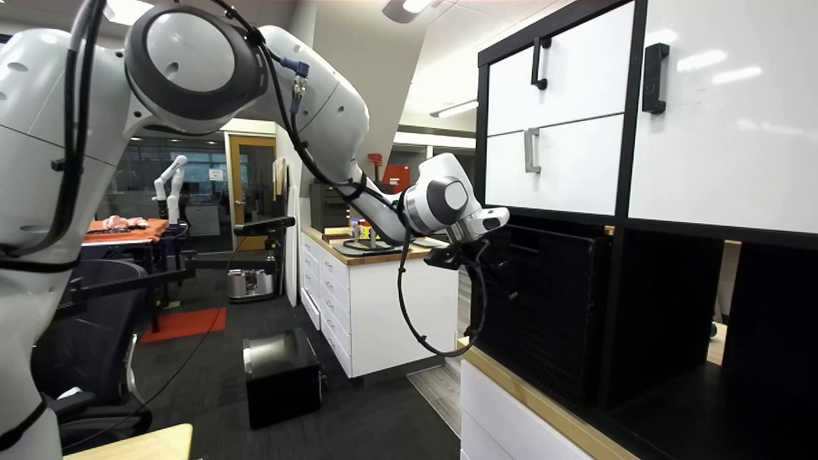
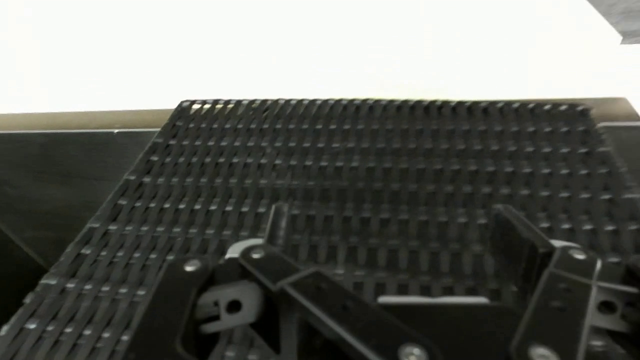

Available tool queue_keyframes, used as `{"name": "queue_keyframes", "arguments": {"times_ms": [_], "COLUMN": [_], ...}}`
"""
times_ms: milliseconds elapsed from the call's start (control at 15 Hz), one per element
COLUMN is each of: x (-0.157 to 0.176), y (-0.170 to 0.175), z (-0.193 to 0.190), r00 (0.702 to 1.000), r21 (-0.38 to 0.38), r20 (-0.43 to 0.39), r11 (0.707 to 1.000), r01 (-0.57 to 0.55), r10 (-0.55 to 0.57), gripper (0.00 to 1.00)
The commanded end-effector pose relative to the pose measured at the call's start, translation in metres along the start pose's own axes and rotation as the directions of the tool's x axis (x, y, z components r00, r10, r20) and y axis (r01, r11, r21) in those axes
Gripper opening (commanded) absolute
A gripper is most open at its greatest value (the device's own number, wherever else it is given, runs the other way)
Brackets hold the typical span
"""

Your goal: Push the black storage bin underneath the cabinet

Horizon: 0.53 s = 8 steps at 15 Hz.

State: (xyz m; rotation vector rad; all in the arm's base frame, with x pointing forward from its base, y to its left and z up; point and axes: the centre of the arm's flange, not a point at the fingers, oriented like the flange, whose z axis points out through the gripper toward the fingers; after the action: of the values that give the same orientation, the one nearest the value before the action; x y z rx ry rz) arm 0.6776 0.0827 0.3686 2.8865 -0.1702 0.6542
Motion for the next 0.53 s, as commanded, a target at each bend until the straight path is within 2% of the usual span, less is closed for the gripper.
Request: {"name": "queue_keyframes", "arguments": {"times_ms": [0, 267, 467], "x": [-0.019, -0.029, -0.044], "y": [-0.006, -0.014, -0.011], "z": [-0.044, -0.085, -0.108], "r00": [0.989, 0.961, 0.930], "r21": [0.097, 0.178, 0.181], "r20": [0.131, 0.245, 0.335], "r11": [0.993, 0.981, 0.979], "r01": [0.061, 0.083, 0.095], "r10": [-0.074, -0.126, -0.152], "gripper": [1.00, 1.00, 1.00]}}
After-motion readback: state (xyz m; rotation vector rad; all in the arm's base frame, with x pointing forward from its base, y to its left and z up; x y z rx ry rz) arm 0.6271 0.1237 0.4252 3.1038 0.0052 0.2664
